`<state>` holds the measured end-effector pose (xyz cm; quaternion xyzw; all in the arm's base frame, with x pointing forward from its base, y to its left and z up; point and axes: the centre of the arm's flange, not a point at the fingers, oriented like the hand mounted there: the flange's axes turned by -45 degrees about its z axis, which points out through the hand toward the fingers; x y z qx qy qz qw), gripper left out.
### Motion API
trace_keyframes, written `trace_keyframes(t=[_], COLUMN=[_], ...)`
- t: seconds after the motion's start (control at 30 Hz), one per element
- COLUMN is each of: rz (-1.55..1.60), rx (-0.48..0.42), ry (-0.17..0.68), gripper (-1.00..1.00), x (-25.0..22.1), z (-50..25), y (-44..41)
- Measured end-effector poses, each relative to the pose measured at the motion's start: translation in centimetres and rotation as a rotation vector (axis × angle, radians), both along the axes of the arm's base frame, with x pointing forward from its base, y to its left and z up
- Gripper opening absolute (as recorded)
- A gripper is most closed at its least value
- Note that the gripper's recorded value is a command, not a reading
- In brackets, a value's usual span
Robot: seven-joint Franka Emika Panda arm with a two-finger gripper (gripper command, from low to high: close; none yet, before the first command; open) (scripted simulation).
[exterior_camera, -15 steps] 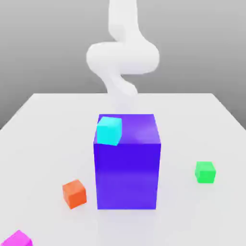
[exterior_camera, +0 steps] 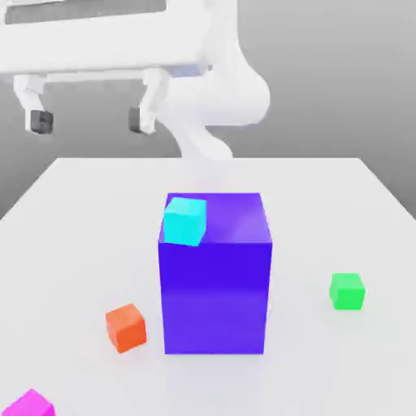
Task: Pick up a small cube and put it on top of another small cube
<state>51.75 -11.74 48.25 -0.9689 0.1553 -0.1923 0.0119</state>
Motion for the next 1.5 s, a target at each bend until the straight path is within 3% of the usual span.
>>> trace_keyframes(t=[0.27, 0.5, 0.67, 0.7, 0.9, 1.07, 1.3, 1.5], rz=[-0.143, -0.261, -0.288, -0.289, -0.289, -0.281, 0.135, 0.561], rx=[0.05, 0.086, 0.093, 0.093, 0.094, 0.094, 0.064, -0.001], ry=[0.181, 0.34, 0.377, 0.377, 0.377, 0.377, 0.379, 0.378], gripper=[0.0, 0.0, 0.0, -1.0, -1.0, -1.0, -1.0, -1.0], x=[2.1, 0.6, -0.1, -0.1, -0.1, -0.1, 0.0, -5.5], z=[-13.5, -26.1, -34.1, -35.1, -35.5, -29.9, -26.9, -25.1], y=[-6.4, -11.1, -12.2, -12.2, -12.2, -11.9, 5.3, 20.5])
